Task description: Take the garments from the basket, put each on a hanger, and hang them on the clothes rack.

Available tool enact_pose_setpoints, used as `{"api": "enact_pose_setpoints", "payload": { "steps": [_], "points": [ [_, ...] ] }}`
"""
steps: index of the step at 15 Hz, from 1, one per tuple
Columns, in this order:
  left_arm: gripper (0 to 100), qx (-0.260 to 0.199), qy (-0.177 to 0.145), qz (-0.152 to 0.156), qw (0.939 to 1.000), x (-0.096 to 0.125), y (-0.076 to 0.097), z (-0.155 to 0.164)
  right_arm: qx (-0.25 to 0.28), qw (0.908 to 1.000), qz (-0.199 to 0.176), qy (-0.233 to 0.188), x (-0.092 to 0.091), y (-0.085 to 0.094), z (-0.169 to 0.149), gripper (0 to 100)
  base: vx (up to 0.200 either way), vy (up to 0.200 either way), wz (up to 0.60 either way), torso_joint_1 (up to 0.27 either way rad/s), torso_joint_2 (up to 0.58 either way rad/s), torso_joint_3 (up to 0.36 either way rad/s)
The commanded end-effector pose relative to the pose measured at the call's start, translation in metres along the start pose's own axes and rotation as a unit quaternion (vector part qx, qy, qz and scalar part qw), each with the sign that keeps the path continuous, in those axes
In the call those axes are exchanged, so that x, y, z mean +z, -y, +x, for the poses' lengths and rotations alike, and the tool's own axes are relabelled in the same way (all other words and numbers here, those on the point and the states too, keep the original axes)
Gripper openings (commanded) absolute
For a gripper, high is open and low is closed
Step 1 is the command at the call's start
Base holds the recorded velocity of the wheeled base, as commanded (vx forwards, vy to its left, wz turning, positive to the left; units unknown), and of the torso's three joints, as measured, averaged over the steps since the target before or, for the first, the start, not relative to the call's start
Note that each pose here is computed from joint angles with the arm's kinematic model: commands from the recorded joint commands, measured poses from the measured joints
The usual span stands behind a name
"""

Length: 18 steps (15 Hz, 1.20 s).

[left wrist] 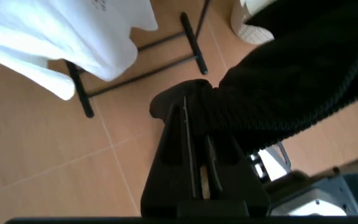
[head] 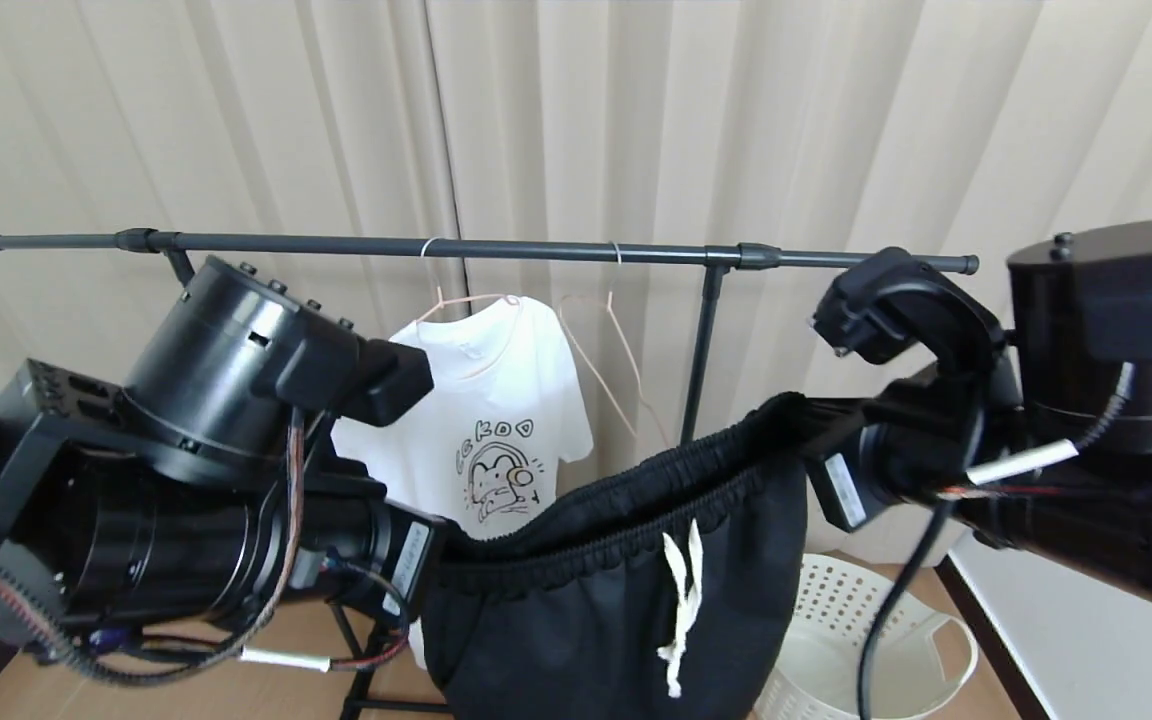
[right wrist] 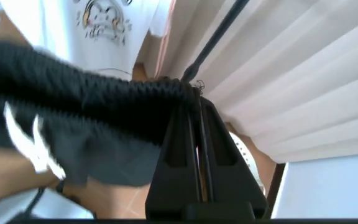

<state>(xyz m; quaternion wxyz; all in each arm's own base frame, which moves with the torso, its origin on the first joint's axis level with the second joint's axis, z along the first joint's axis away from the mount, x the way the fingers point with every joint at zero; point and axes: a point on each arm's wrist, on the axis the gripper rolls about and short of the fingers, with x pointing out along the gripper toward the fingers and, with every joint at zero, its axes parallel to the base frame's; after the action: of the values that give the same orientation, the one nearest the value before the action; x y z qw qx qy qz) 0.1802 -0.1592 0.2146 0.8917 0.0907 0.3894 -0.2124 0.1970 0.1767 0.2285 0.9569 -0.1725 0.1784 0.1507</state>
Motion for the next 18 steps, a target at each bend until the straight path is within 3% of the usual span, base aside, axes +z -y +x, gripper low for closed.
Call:
{"api": "enact_pose_setpoints", "payload": {
  "steps": [1, 3, 5, 7, 10, 11, 13, 15, 16, 18],
  "points": [
    [0, -0.039, -0.013, 0.015, 0.9990, -0.015, 0.026, -0.005, -0.013, 0.9998, 0.018, 0.001, 0.006, -0.014, 0.047, 0, 0.000, 0.000, 0.00, 0.000, 0.00, 0.000],
    [0, -0.070, -0.031, 0.001, 0.9971, -0.014, 0.049, 0.007, -0.015, 0.9986, 0.041, 0.031, 0.012, -0.021, 0.063, 0, 0.000, 0.000, 0.00, 0.000, 0.00, 0.000],
    [0, -0.119, -0.039, -0.038, 0.9914, -0.003, 0.069, 0.018, -0.016, 0.9948, 0.075, 0.068, 0.022, -0.025, 0.072, 0, 0.000, 0.000, 0.00, 0.000, 0.00, 0.000],
    [0, -0.137, -0.043, -0.079, 0.9865, 0.010, 0.081, 0.028, -0.015, 0.9922, 0.098, 0.075, 0.026, -0.027, 0.076, 0, 0.000, 0.000, 0.00, 0.000, 0.00, 0.000],
    [0, -0.142, -0.048, -0.078, 0.9856, 0.011, 0.088, 0.033, -0.014, 0.9890, 0.119, 0.087, 0.030, -0.021, 0.068, 0, 0.000, 0.000, 0.00, 0.000, 0.00, 0.000],
    [0, -0.143, -0.048, -0.078, 0.9856, 0.011, 0.089, 0.032, -0.014, 0.9889, 0.120, 0.087, 0.030, -0.021, 0.067, 0, 0.000, 0.000, 0.00, 0.000, 0.00, 0.000],
    [0, -0.139, -0.048, -0.079, 0.9860, 0.007, 0.082, 0.027, -0.032, 0.9860, 0.139, 0.086, 0.025, -0.002, 0.055, 0, 0.000, 0.000, 0.00, 0.000, 0.00, 0.000],
    [0, -0.128, -0.037, -0.094, 0.9866, 0.007, 0.067, 0.019, -0.050, 0.9849, 0.146, 0.079, 0.011, 0.015, 0.040, 0, 0.000, 0.000, 0.00, 0.000, 0.00, 0.000],
    [0, -0.113, -0.031, -0.110, 0.9870, 0.006, 0.051, 0.017, -0.064, 0.9811, 0.166, 0.077, -0.003, 0.031, 0.020, 0, 0.000, 0.000, 0.00, 0.000, 0.00, 0.000],
    [0, -0.093, -0.022, -0.127, 0.9872, 0.010, 0.035, 0.019, -0.069, 0.9799, 0.177, 0.060, -0.025, 0.038, 0.005, 0, 0.000, 0.000, 0.00, 0.000, 0.00, 0.000]
  ]
}}
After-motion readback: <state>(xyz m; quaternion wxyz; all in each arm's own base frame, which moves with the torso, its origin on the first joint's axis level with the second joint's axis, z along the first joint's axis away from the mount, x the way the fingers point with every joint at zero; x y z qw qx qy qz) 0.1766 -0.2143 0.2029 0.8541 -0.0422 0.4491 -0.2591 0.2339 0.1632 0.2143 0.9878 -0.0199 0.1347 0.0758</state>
